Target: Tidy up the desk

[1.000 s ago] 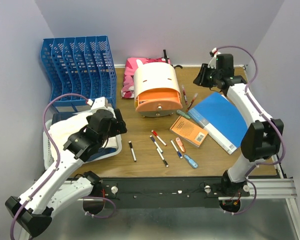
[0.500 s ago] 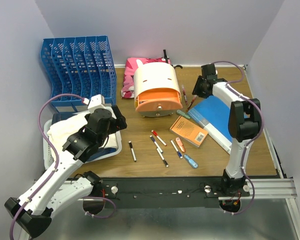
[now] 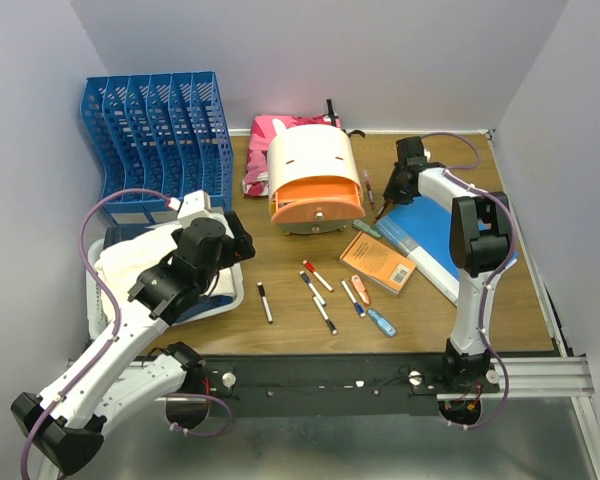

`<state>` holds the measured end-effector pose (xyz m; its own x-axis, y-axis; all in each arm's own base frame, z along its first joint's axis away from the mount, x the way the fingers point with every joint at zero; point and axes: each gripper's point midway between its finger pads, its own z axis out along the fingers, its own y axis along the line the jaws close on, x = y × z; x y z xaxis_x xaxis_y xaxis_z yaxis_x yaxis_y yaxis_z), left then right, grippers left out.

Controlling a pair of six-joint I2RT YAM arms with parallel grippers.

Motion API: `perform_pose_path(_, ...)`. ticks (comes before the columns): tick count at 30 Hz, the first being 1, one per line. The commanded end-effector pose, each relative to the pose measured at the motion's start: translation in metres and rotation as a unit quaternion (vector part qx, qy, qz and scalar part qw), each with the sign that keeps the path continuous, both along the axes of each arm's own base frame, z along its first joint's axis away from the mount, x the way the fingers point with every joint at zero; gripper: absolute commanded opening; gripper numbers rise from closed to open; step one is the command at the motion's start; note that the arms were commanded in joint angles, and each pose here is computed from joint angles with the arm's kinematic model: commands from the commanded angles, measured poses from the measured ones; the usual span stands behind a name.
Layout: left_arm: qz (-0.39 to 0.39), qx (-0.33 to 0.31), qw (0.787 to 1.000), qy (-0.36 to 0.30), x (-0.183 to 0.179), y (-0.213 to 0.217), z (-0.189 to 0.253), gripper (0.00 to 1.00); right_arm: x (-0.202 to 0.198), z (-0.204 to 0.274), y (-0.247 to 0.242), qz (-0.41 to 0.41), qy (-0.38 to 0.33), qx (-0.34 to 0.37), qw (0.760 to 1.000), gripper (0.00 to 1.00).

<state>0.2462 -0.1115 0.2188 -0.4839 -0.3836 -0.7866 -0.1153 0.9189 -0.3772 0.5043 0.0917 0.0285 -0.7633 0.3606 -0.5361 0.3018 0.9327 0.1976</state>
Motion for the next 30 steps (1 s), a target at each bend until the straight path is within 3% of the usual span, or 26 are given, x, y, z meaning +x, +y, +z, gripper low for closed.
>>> perform_pose_path(1, 0.015, -0.004, 1.000, -0.004, 0.004, 0.003, -0.002, 0.99, -0.002, -0.023, 0.004, -0.008, 0.009, -0.013, 1.000, 0.33)
perform_pose_path(3, 0.015, -0.004, 1.000, -0.004, 0.004, 0.003, -0.003, 0.99, -0.002, -0.025, 0.003, -0.007, 0.010, -0.015, 1.000, 0.29)
perform_pose_path(5, 0.014, -0.007, 1.000, -0.004, 0.003, 0.002, -0.003, 0.99, -0.001, -0.027, 0.002, -0.008, 0.011, -0.018, 1.000, 0.16)
perform_pose_path(8, 0.011, -0.011, 1.000, -0.004, 0.003, 0.001, -0.002, 0.99, 0.003, -0.023, 0.003, -0.011, 0.004, -0.017, 1.000, 0.06)
perform_pose_path(12, 0.000, -0.017, 1.000, -0.005, 0.001, -0.003, 0.001, 0.99, 0.015, 0.000, 0.006, -0.008, -0.027, -0.008, 1.000, 0.03)
perform_pose_path(22, -0.026, -0.030, 0.999, -0.022, 0.003, -0.013, 0.017, 0.99, 0.044, 0.157, 0.005, 0.029, -0.205, 0.009, 0.978, 0.01)
perform_pose_path(26, -0.037, -0.026, 0.999, -0.027, 0.005, -0.015, 0.023, 0.99, 0.041, 0.213, 0.013, 0.097, -0.246, -0.006, 0.964, 0.01)
perform_pose_path(29, -0.044, -0.029, 0.998, -0.036, 0.007, -0.018, 0.029, 0.99, 0.031, 0.262, 0.031, 0.204, -0.290, -0.018, 0.935, 0.01)
perform_pose_path(30, -0.046, -0.030, 0.998, -0.038, 0.008, -0.020, 0.030, 0.99, 0.021, 0.277, 0.049, 0.267, -0.305, 0.001, 0.914, 0.01)
